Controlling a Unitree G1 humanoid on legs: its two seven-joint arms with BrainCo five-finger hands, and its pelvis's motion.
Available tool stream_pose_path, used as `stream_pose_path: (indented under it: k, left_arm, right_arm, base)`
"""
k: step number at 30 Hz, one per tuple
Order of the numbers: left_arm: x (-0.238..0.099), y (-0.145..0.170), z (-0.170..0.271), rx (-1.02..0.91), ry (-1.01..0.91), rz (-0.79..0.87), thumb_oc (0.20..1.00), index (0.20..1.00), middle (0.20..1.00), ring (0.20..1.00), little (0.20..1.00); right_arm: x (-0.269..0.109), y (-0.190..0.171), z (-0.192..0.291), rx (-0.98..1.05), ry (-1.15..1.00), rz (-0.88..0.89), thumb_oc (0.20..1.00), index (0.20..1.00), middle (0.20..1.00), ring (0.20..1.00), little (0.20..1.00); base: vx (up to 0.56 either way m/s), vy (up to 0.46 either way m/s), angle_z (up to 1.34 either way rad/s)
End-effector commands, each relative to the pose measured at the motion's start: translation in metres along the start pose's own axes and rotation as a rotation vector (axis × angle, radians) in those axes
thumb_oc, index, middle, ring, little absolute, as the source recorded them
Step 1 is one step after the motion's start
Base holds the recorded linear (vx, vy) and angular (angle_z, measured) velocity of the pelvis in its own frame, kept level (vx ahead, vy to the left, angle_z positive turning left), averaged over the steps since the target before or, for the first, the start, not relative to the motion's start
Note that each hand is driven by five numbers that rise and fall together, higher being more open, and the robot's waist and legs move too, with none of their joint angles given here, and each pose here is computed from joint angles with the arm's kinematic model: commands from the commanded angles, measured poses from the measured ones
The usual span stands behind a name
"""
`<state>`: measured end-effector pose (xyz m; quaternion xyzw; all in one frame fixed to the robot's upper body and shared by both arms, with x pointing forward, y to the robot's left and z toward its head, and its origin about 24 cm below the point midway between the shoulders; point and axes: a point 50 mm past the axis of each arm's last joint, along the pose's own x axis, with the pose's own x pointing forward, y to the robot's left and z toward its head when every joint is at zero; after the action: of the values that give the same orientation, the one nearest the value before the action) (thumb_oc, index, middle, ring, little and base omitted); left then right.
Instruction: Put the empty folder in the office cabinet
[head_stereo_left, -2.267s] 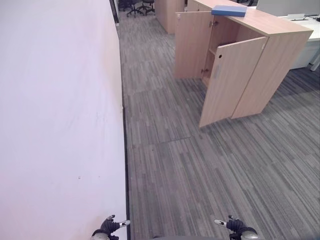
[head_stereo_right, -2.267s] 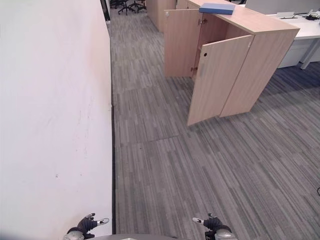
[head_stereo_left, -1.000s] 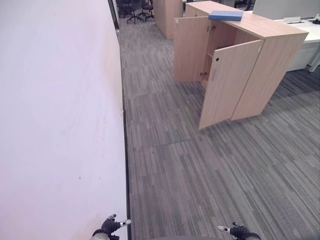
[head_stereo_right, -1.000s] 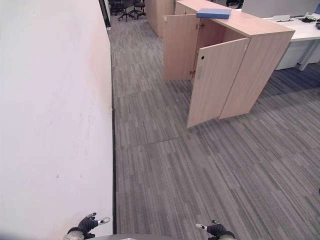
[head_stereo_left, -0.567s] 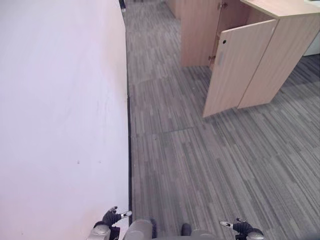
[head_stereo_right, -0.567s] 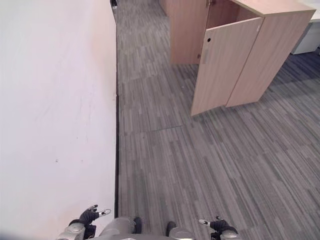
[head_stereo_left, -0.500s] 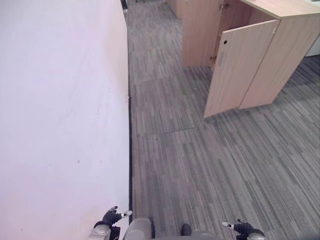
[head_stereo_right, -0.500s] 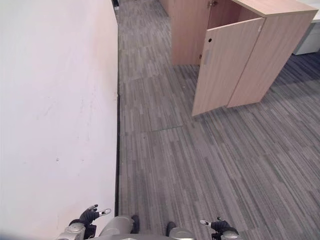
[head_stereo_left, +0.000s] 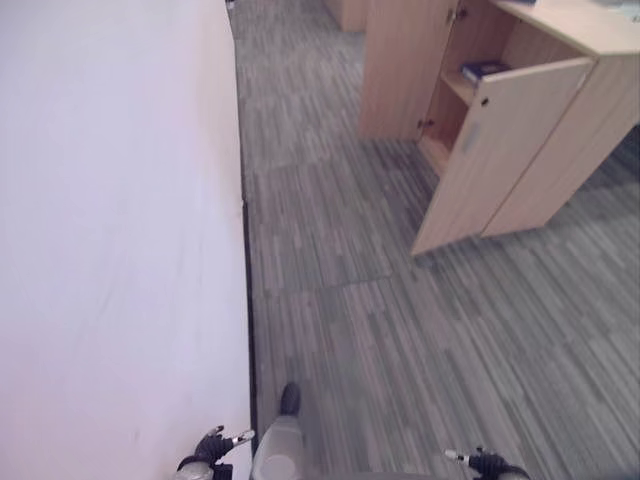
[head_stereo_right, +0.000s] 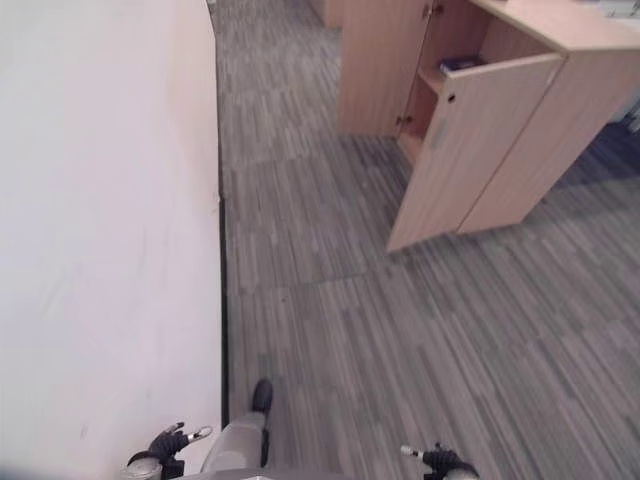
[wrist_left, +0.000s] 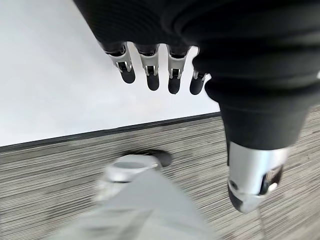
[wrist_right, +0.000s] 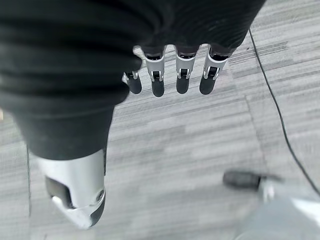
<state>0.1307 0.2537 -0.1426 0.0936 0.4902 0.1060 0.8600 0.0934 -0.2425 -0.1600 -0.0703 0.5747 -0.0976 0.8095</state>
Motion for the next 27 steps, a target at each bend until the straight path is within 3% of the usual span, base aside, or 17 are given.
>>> stream_pose_path:
  k: [1, 3, 7, 16, 17, 18, 19, 20, 27]
  left_arm:
    - [0.001, 0.019, 0.017, 0.008, -0.078, 0.058, 1.000, 1.000, 1.000, 1.000, 1.000]
    - [0.003, 0.019, 0.029, 0.023, -0.108, 0.056, 1.000, 1.000, 1.000, 1.000, 1.000]
    - [0.005, 0.021, 0.042, 0.006, -0.138, 0.065, 1.000, 1.000, 1.000, 1.000, 1.000]
    - [0.005, 0.005, 0.040, 0.089, -0.145, 0.005, 1.000, 1.000, 1.000, 1.000, 1.000]
    - [0.005, 0.021, 0.094, 0.277, -0.327, 0.151, 1.000, 1.000, 1.000, 1.000, 1.000]
    - [0.005, 0.021, 0.094, 0.278, -0.326, 0.151, 1.000, 1.000, 1.000, 1.000, 1.000]
    - [0.006, 0.013, 0.053, 0.175, -0.183, 0.086, 1.000, 1.000, 1.000, 1.000, 1.000]
    - [0.003, -0.003, 0.022, 0.219, -0.098, 0.034, 1.000, 1.000, 1.000, 1.000, 1.000]
    - [0.001, -0.025, 0.037, 0.178, -0.173, -0.043, 1.000, 1.000, 1.000, 1.000, 1.000]
  right_arm:
    - [0.001, -0.014, 0.028, 0.072, -0.103, -0.031, 1.000, 1.000, 1.000, 1.000, 1.000]
    - [0.001, -0.011, 0.039, 0.060, -0.134, -0.018, 1.000, 1.000, 1.000, 1.000, 1.000]
    - [0.001, -0.022, 0.030, 0.270, -0.109, -0.081, 1.000, 1.000, 1.000, 1.000, 1.000]
    - [-0.006, -0.039, -0.028, 0.202, 0.071, -0.136, 1.000, 1.000, 1.000, 1.000, 1.000]
    - [-0.008, -0.038, -0.037, 0.179, 0.087, -0.130, 1.000, 1.000, 1.000, 1.000, 1.000]
    - [-0.008, -0.038, -0.037, 0.179, 0.088, -0.130, 1.000, 1.000, 1.000, 1.000, 1.000]
    - [-0.009, -0.039, -0.041, 0.197, 0.083, -0.148, 1.000, 1.000, 1.000, 1.000, 1.000]
    - [-0.010, -0.040, -0.048, 0.192, 0.107, -0.156, 1.000, 1.000, 1.000, 1.000, 1.000]
    - [-0.006, -0.061, -0.007, 0.270, -0.027, -0.198, 1.000, 1.000, 1.000, 1.000, 1.000]
  base:
    - [0.35, 0.302, 0.20]
    - [0.42, 0.381, -0.05]
    - [0.59, 0.370, 0.19]
    - [0.58, -0.047, 0.54]
    - [0.38, -0.085, 0.35]
    - [0.42, -0.096, 0.18]
    - [0.38, -0.117, 0.40]
    - [0.35, -0.126, 0.34]
    - [0.25, -0.145, 0.02]
